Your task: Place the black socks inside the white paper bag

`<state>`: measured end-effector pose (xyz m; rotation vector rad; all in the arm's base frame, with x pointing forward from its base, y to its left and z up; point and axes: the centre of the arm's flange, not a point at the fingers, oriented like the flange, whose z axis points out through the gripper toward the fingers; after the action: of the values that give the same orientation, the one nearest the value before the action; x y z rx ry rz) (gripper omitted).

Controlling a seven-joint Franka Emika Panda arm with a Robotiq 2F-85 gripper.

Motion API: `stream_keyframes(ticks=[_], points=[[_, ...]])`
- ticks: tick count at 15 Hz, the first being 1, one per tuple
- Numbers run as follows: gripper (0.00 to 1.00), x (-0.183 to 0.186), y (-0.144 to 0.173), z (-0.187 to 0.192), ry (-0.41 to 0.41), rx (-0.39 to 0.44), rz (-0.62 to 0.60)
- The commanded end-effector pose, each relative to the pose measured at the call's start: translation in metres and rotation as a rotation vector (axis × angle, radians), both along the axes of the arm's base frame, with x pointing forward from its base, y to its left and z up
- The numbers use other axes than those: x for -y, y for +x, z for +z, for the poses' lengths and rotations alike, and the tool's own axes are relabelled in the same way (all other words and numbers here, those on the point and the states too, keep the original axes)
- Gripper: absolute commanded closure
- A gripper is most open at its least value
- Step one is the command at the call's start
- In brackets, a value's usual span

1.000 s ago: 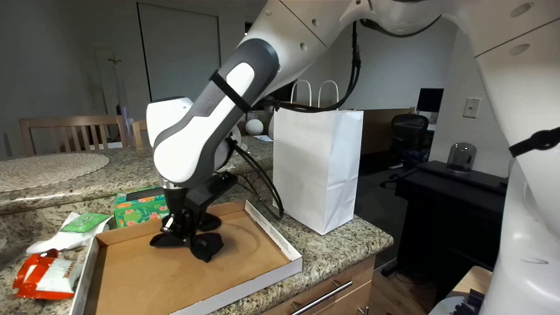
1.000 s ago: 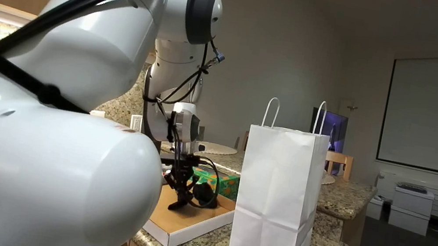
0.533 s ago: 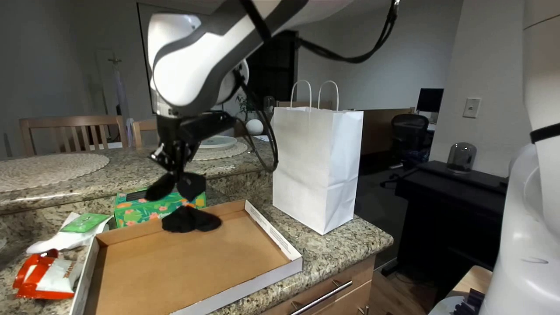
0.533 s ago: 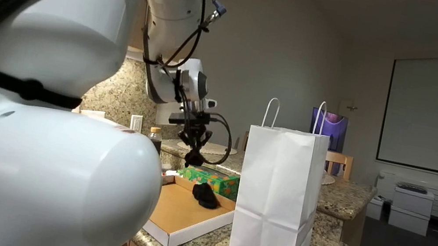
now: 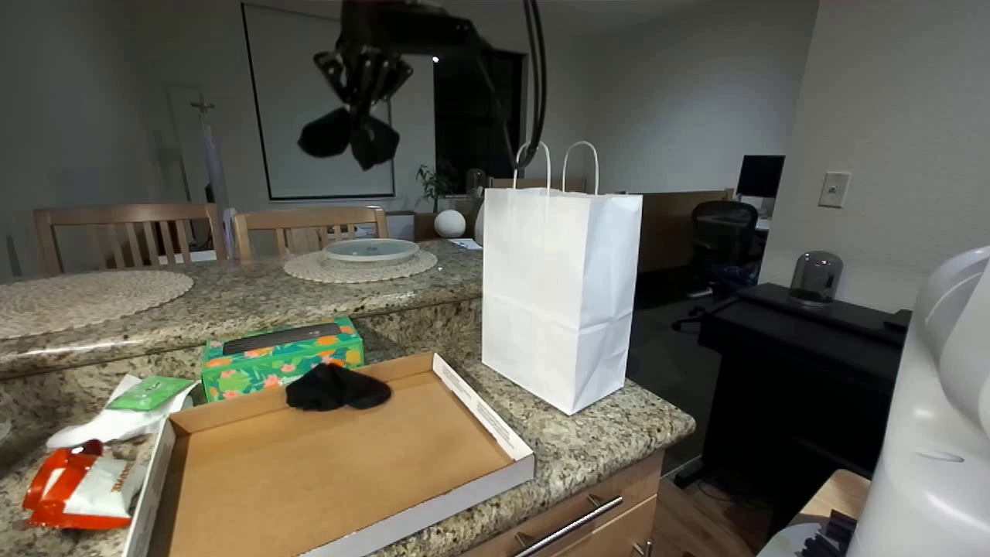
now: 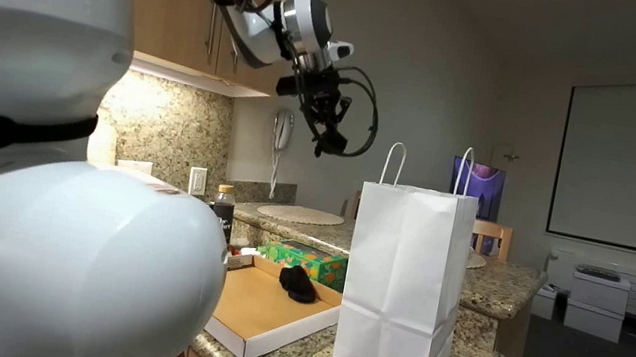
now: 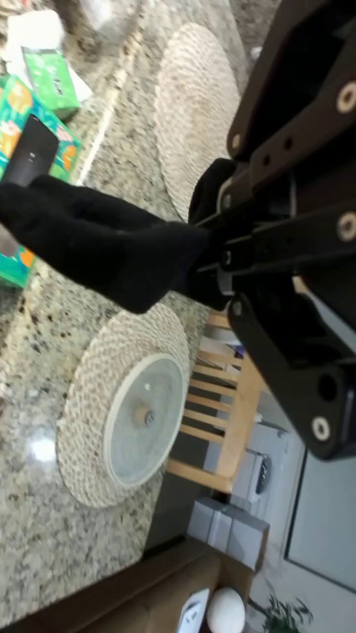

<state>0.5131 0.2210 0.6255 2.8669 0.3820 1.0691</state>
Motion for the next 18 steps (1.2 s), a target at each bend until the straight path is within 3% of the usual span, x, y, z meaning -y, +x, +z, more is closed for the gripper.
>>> stream_keyframes(ticks=[1,5,7,11,14,18], points=[[0.91,0.066,-0.031,0.074,0.065,0.112,-0.159],[0.91,0.165,-0.071,0.135,0.130,0.197,-0.285],[0.91,0.214,-0.093,0.141,0.149,0.193,-0.332],[0.92,0.273,-0.109,0.101,0.160,0.084,-0.352],[0.92,0.282,-0.104,0.053,0.130,-0.047,-0.323],[0.92,0.295,-0.104,0.022,0.087,-0.152,-0.326]])
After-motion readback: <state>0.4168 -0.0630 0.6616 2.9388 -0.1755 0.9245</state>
